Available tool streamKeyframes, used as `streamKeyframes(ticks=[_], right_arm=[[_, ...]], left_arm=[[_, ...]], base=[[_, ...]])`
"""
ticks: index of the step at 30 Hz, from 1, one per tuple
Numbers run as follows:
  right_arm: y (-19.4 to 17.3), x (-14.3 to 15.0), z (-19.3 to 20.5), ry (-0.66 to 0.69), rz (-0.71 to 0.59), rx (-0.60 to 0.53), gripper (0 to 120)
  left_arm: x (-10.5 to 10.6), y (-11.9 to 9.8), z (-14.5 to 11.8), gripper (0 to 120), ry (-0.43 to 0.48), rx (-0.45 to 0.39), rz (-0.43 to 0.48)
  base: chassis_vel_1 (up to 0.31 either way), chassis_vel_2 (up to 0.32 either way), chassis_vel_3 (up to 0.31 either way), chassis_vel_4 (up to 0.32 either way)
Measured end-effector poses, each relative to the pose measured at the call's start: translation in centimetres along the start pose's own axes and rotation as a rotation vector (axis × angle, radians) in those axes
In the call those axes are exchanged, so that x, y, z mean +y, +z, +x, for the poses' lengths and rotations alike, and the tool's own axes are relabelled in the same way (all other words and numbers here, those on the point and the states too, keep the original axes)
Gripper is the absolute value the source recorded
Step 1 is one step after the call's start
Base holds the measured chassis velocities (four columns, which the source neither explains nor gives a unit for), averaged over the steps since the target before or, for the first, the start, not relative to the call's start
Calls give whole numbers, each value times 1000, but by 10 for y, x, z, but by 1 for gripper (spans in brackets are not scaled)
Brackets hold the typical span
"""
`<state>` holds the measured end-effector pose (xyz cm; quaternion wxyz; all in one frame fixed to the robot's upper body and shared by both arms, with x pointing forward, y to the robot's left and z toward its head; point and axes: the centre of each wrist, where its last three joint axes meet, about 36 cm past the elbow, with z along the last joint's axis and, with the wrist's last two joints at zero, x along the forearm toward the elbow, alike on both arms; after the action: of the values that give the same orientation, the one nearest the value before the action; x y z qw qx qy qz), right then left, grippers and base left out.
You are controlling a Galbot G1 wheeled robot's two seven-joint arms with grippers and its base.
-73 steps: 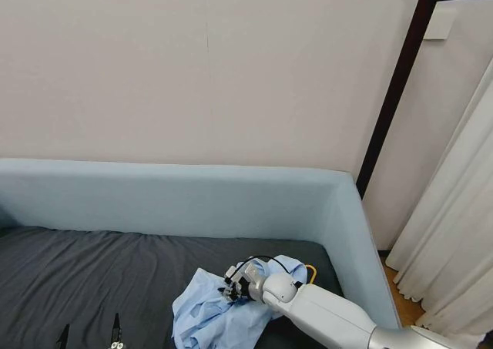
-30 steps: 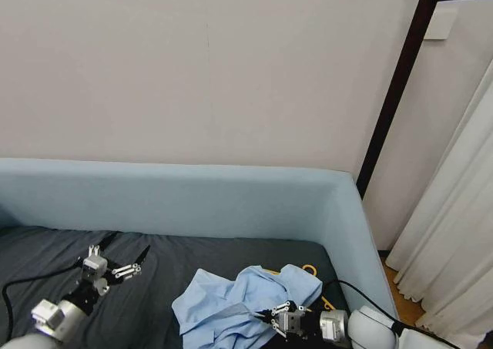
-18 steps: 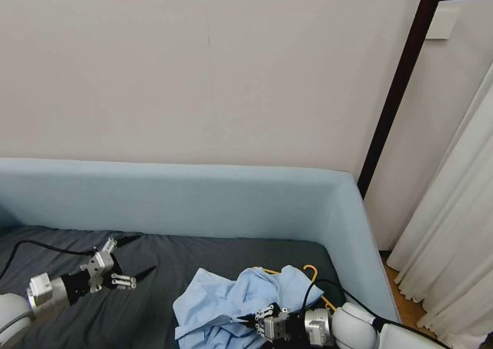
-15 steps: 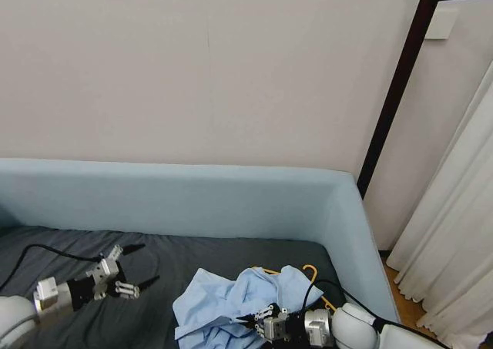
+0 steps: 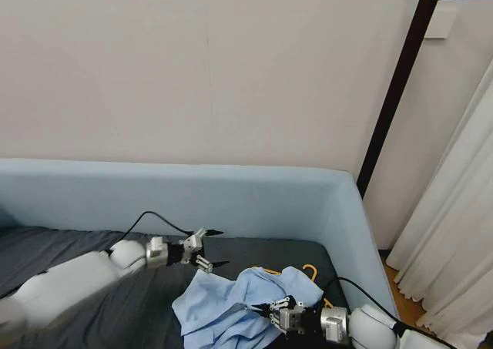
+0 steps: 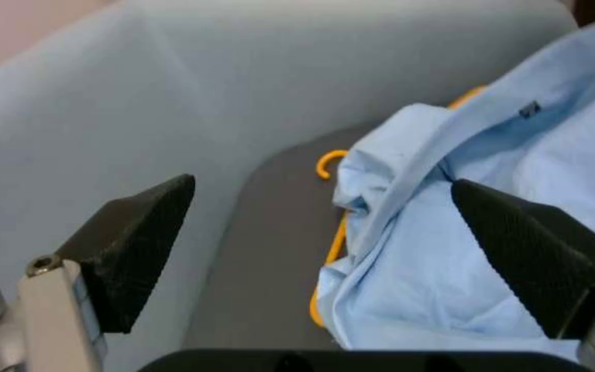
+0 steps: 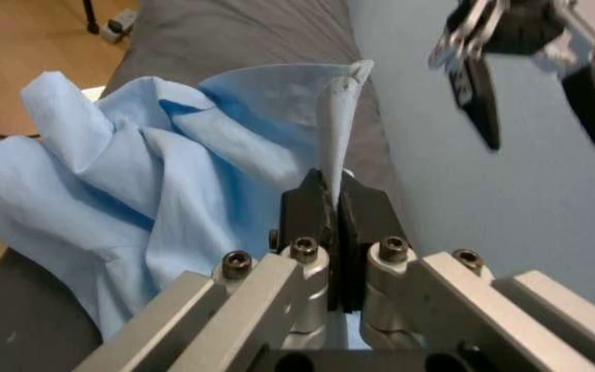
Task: Pick up the clothes from the sofa and hang them on the clothes hanger.
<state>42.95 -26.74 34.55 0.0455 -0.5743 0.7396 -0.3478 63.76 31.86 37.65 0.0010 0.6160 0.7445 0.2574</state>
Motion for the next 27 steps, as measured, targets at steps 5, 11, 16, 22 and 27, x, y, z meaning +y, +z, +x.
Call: streamKeyframes(ticks=[5,11,16,22,27], right_arm=[[0,7,8,19,-8,4,0],[-5,14,17,27,-1,-2,0],[-7,18,21,26,9,-12,0],[-9,22,27,20,46,-13,0],[-11,22,34,14,61,-14,0]], left_arm=[[15,0,-52,97,117,10,-60],[10,9,-96,97,174,46,-107],[9,17,-107,97,187,72,-142],[11,23,-128,96,197,109,-209],[-1,23,-149,96,196,102,-190]], base=[[0,0,0,0],[0,0,0,0],[0,0,0,0],[0,0,0,0],[0,0,0,0]])
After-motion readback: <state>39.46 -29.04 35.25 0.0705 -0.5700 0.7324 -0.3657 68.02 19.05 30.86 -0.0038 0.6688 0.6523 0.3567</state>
